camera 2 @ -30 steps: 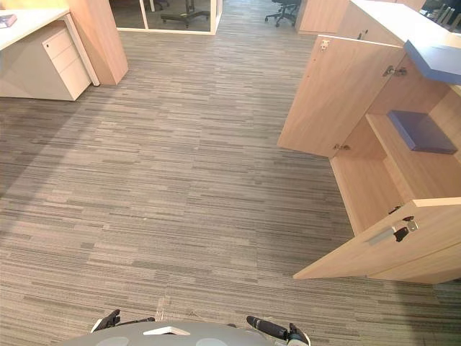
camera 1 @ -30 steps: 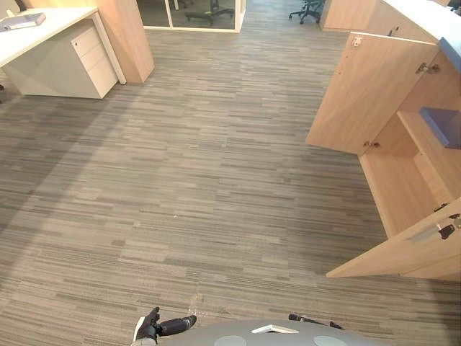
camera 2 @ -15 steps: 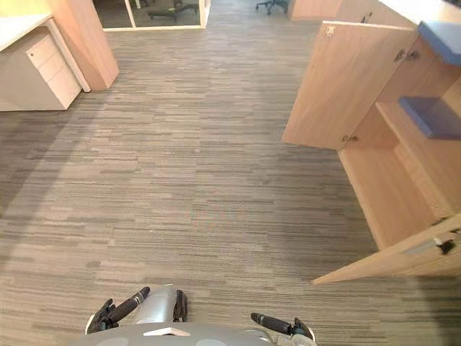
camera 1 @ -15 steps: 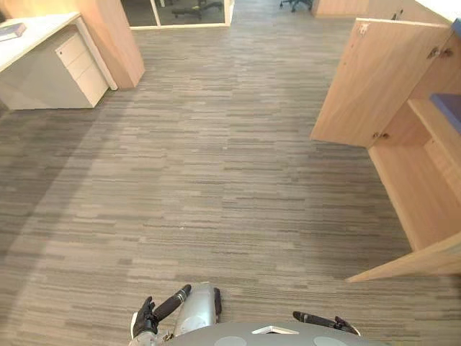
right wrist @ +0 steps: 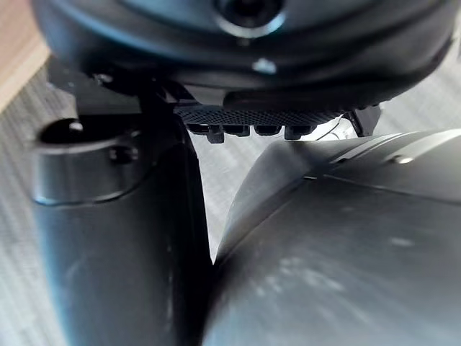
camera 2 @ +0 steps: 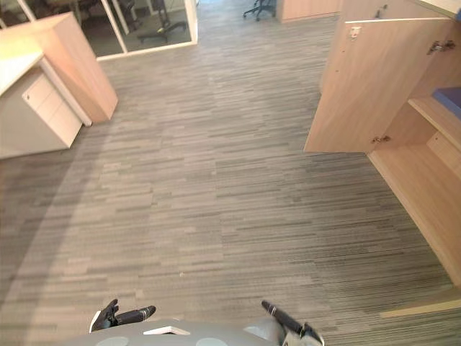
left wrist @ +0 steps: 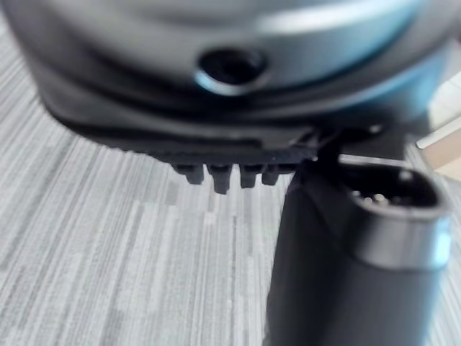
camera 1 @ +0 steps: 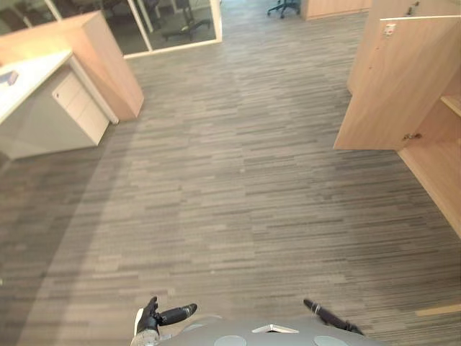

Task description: Walk over to the cabinet, pick up the folder, carry it to the office cabinet, place the folder inside the office cabinet, then close the office cabinet door

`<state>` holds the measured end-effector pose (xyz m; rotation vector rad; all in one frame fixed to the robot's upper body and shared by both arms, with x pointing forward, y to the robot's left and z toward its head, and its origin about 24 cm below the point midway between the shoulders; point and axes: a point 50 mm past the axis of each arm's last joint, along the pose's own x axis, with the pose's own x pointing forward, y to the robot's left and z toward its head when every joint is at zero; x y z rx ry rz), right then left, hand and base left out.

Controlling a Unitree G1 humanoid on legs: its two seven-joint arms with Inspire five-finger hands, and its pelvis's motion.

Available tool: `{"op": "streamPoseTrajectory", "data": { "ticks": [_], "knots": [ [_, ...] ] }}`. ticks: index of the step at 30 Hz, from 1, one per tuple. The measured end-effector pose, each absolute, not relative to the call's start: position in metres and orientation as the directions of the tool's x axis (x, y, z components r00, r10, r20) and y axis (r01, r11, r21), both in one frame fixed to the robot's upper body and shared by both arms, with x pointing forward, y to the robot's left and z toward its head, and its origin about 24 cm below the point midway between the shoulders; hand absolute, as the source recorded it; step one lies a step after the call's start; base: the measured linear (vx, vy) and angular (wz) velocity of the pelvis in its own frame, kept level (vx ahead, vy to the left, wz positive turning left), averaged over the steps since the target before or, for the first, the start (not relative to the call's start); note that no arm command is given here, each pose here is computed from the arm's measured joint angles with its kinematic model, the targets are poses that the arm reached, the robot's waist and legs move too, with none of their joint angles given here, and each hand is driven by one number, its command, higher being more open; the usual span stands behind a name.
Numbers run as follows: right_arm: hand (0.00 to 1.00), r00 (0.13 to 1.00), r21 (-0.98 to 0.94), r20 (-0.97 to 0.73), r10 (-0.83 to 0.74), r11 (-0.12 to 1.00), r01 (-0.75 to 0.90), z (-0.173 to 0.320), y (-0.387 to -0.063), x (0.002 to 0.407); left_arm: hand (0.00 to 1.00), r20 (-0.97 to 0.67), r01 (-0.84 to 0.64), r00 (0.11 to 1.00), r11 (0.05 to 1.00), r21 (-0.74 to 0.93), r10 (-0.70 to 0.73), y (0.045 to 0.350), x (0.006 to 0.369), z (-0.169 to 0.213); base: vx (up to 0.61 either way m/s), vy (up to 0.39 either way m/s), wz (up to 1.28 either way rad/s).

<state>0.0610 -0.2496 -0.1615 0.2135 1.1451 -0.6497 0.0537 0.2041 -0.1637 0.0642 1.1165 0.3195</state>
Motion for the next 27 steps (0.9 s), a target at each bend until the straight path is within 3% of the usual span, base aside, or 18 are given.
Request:
{"op": "streamPoseTrajectory", "data": {
  "ticks": [7, 13, 18, 21, 27],
  "knots": [
    [1.00, 0.384, -0.091, -0.855, -0.349, 0.830, 0.550, -0.156, -0.227, 0.098, 1.00, -0.871, -0.178, 0.420, 0.964, 0.196, 0.255, 0.208, 0.068, -0.163, 0.26, -0.001, 0.08],
    [1.00, 0.388, -0.079, -0.862, -0.327, 0.842, 0.534, -0.158, -0.219, 0.098, 1.00, -0.863, -0.253, 0.418, 0.948, 0.191, 0.285, 0.214, 0.074, -0.162, 0.52, -0.189, 0.26],
    [1.00, 0.416, -0.096, -0.843, -0.342, 0.855, 0.510, -0.154, -0.224, 0.102, 1.00, -0.876, -0.501, 0.358, 0.858, 0.113, 0.324, 0.204, 0.060, -0.164, 0.55, -0.171, -0.23],
    [1.00, 0.406, -0.067, -0.867, -0.288, 0.875, 0.479, -0.159, -0.205, 0.103, 1.00, -0.869, -0.571, 0.341, 0.813, 0.111, 0.358, 0.212, 0.056, -0.162, 0.46, -0.105, -0.65],
    [1.00, 0.416, -0.064, -0.866, -0.279, 0.885, 0.461, -0.157, -0.201, 0.115, 1.00, -0.867, -0.626, 0.318, 0.772, 0.111, 0.383, 0.204, 0.051, -0.162, 0.34, 0.095, -0.88]
  ]
}}
